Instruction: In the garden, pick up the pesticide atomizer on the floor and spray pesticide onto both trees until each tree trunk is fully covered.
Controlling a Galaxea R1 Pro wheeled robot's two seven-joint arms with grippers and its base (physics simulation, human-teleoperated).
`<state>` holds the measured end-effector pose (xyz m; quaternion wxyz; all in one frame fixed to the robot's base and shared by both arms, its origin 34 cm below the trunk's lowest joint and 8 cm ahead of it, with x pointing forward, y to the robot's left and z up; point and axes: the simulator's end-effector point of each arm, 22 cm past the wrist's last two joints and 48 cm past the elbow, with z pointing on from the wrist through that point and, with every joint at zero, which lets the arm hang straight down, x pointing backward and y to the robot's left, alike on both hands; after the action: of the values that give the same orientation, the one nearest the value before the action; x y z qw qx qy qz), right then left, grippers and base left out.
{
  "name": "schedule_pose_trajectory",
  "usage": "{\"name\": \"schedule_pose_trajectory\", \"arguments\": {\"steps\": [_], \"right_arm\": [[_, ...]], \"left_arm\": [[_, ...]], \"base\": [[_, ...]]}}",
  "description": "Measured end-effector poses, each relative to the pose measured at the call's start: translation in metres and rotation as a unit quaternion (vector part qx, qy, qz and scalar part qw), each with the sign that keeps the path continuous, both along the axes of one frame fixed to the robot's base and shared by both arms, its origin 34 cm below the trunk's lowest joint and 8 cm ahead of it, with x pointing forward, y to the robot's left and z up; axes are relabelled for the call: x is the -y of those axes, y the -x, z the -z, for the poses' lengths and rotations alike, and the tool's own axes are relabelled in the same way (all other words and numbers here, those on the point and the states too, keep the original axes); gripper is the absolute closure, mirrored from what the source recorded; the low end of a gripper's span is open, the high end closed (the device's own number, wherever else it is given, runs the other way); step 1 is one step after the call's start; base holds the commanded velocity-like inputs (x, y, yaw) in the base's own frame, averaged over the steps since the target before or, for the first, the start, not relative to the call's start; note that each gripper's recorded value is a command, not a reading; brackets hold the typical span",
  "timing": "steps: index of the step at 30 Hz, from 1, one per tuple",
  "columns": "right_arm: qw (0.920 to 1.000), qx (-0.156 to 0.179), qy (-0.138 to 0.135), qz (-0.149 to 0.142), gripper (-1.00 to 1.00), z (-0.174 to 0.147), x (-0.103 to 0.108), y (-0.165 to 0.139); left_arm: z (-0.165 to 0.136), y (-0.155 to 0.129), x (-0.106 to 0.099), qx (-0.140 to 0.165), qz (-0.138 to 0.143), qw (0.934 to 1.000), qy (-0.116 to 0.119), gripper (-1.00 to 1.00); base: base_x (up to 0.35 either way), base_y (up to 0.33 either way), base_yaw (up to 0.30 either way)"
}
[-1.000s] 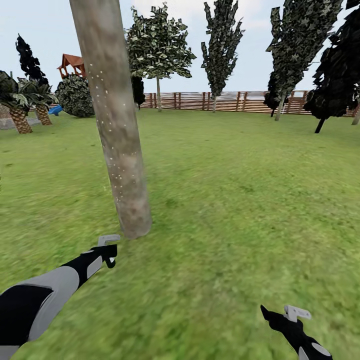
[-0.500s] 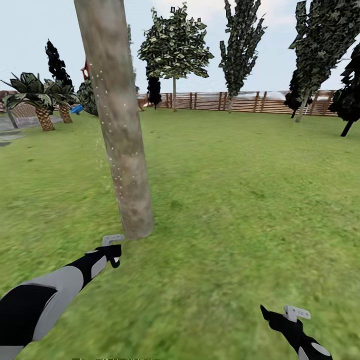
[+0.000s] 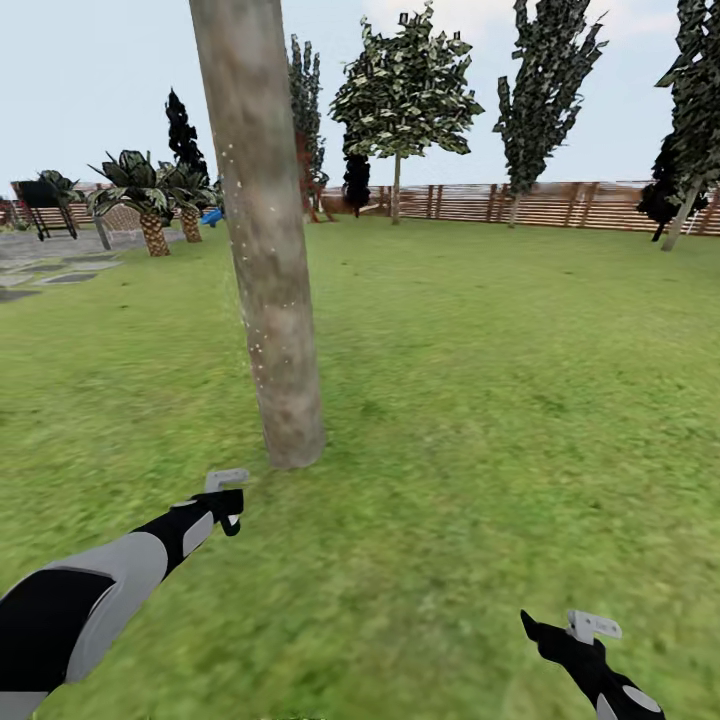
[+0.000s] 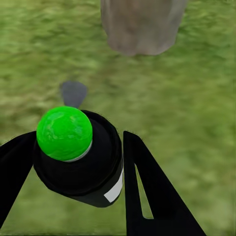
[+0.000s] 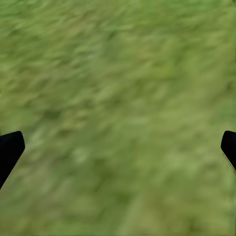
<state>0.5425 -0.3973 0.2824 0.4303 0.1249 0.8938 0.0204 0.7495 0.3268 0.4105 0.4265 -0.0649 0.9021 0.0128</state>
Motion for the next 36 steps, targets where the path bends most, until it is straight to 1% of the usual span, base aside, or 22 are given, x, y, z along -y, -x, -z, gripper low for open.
{"name": "schedule_pose_trajectory", "arguments": {"steps": [9, 18, 26, 30, 31, 32, 33, 35, 36], "right_arm": [[1.0000, 0.000, 0.000, 0.000, -1.00, 0.000, 0.000, 0.000], [1.0000, 0.000, 0.000, 0.000, -1.00, 0.000, 0.000, 0.000], [1.0000, 0.000, 0.000, 0.000, -1.00, 0.000, 0.000, 0.000], [1.0000, 0.000, 0.000, 0.000, -1.00, 0.000, 0.000, 0.000], [1.0000, 0.000, 0.000, 0.000, -1.00, 0.000, 0.000, 0.000], [1.0000, 0.000, 0.000, 0.001, -1.00, 0.000, 0.001, 0.000], [1.0000, 0.000, 0.000, 0.001, -1.00, 0.000, 0.001, 0.000], [1.0000, 0.001, 0.000, 0.001, -1.00, 0.000, 0.001, 0.000], [1.0000, 0.001, 0.000, 0.001, -1.00, -0.001, 0.001, 0.000]], "left_arm": [[0.000, 0.000, 0.007, 0.000, 0.003, 1.0000, 0.003, 1.00], [0.000, 0.000, 0.007, 0.000, 0.003, 1.0000, 0.003, 1.00], [0.000, 0.000, 0.007, 0.000, 0.004, 1.0000, 0.003, 1.00], [0.001, 0.000, 0.007, 0.001, 0.004, 1.0000, 0.003, 1.00], [0.000, -0.001, 0.010, 0.002, 0.005, 1.0000, 0.004, 1.00], [0.000, -0.002, 0.019, 0.003, 0.010, 0.9999, 0.007, 1.00], [-0.007, -0.009, 0.033, 0.012, 0.018, 0.9997, 0.013, 1.00], [-0.031, -0.027, 0.049, 0.043, 0.029, 0.9985, 0.018, 1.00], [-0.055, -0.043, 0.058, 0.069, 0.037, 0.9967, 0.022, 1.00]], "base": [[0.007, -0.305, 0.272], [0.146, -0.316, 0.024], [0.174, -0.306, 0.241], [0.082, -0.091, 0.149], [0.014, -0.015, 0.028], [0.007, -0.008, 0.014], [0.004, -0.005, 0.009], [0.002, -0.002, 0.004], [0.001, -0.001, 0.002]]}}
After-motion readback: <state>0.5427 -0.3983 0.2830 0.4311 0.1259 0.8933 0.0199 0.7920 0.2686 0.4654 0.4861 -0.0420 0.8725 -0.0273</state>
